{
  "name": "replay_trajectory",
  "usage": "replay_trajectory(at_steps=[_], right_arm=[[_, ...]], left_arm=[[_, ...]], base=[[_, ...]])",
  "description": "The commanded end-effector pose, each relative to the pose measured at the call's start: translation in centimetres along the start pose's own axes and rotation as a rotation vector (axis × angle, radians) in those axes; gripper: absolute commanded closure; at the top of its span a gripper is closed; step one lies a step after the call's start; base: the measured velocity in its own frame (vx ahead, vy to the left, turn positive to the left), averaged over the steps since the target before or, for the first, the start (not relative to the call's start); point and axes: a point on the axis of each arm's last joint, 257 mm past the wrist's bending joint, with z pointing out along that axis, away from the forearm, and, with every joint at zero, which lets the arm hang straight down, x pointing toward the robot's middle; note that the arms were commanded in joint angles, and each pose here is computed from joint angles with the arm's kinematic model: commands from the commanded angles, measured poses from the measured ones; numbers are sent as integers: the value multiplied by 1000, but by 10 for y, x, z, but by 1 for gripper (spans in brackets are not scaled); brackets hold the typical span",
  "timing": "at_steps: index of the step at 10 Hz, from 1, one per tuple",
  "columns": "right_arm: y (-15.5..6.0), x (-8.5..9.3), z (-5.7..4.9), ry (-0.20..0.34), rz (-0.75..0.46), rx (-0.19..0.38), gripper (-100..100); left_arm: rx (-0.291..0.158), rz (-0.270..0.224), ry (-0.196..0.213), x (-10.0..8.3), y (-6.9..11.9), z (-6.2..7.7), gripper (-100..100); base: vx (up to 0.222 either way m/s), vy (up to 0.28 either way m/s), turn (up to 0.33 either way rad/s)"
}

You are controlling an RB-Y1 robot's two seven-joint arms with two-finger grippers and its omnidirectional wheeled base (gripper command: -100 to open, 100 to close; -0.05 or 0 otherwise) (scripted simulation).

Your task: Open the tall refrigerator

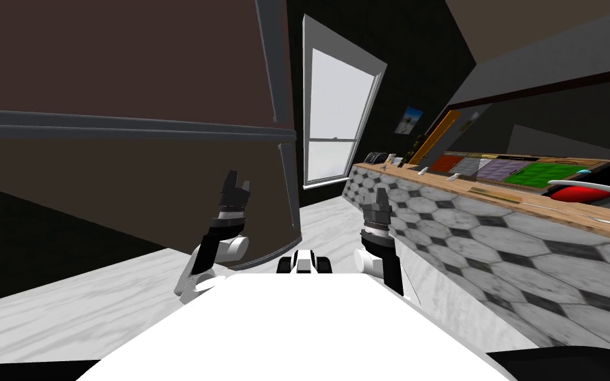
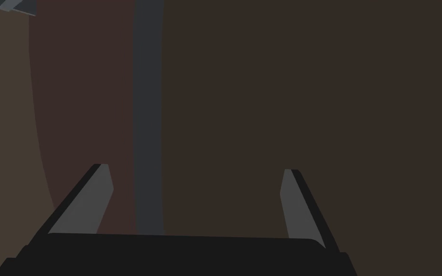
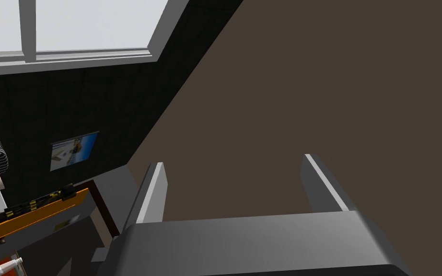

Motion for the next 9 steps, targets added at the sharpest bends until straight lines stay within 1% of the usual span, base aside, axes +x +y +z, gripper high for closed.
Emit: replay_trajectory(at_steps=[1, 2, 3, 4, 5, 6, 7, 9], right_arm=[[0, 0, 0, 0, 0, 0, 0], [0, 0, 0, 0, 0, 0, 0], [0, 0, 0, 0, 0, 0, 0], [0, 0, 0, 0, 0, 0, 0], [0, 0, 0, 0, 0, 0, 0], [0, 0, 0, 0, 0, 0, 0], [0, 0, 0, 0, 0, 0, 0], [0, 0, 0, 0, 0, 0, 0]], left_arm=[[-16, 34, 7, -5, 2, 10, -100], [-21, 55, 6, -10, 1, 17, -100], [-16, 75, 3, -15, -2, 25, -100], [-25, 75, 3, -15, 0, 25, -100], [-30, 92, -3, -20, -1, 32, -100], [-24, 108, -13, -27, -6, 40, -100], [-35, 108, -13, -27, -3, 40, -100], [-40, 132, -39, -41, -8, 53, -100]], base=[[51, -114, 22], [38, -112, 22], [46, -136, 29], [47, -96, -8], [41, -85, 45], [45, -122, 27], [51, -105, 19], [56, -132, 43]])
